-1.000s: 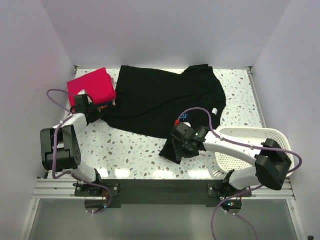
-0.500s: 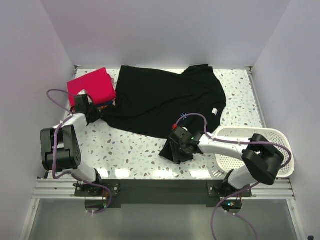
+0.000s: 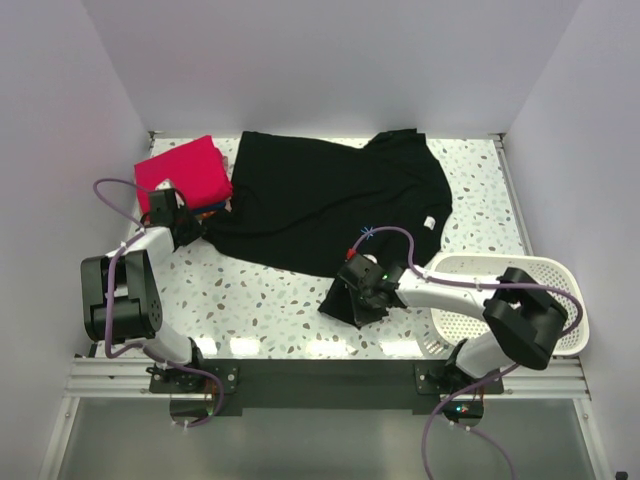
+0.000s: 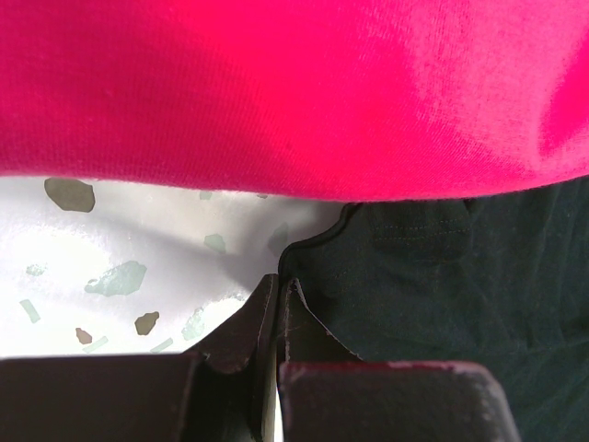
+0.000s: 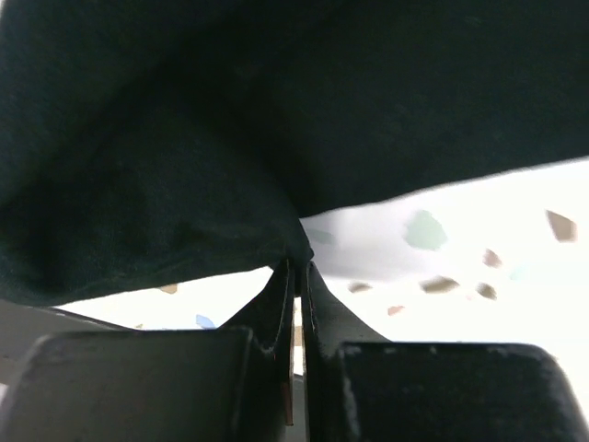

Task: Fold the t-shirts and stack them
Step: Flatten the tshirt out

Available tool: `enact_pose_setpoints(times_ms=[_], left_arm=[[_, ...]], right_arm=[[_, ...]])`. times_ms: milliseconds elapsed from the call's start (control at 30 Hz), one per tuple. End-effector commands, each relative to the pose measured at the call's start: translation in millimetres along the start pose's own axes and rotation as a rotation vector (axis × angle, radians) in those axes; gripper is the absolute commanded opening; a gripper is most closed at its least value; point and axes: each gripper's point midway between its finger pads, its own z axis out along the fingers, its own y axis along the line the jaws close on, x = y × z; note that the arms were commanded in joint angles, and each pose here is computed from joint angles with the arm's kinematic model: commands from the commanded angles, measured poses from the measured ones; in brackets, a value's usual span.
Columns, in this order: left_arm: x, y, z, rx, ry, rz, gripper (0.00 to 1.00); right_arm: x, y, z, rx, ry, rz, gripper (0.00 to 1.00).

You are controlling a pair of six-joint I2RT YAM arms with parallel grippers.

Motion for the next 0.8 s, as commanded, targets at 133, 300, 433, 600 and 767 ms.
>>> enact_pose_setpoints(times_ms=[133, 300, 433, 600, 767], left_arm=[[-29, -12, -11, 0.039, -0.087, 0.008, 0.00], [-30, -17, -17, 0.048, -0.094, 0.015, 0.00], [-25, -28, -21, 0.061, -0.092, 0.041, 0.00], [-19, -33, -33, 0.080, -0.094, 0.049, 0.00], [-11, -29, -48, 0.080, -0.103, 0.050, 0.00]], right_arm=[[-34, -13, -56, 0.067, -0.146, -0.006, 0.00], [-53, -35, -98, 0.112, -0.243, 0.013, 0.00], [-62, -53, -127, 0.133, -0.318, 0.037, 0.00], [-77, -68, -177, 0.160, -0.439, 0.043, 0.00], [-76, -93, -220, 0.247, -0.509, 0.040, 0.00]])
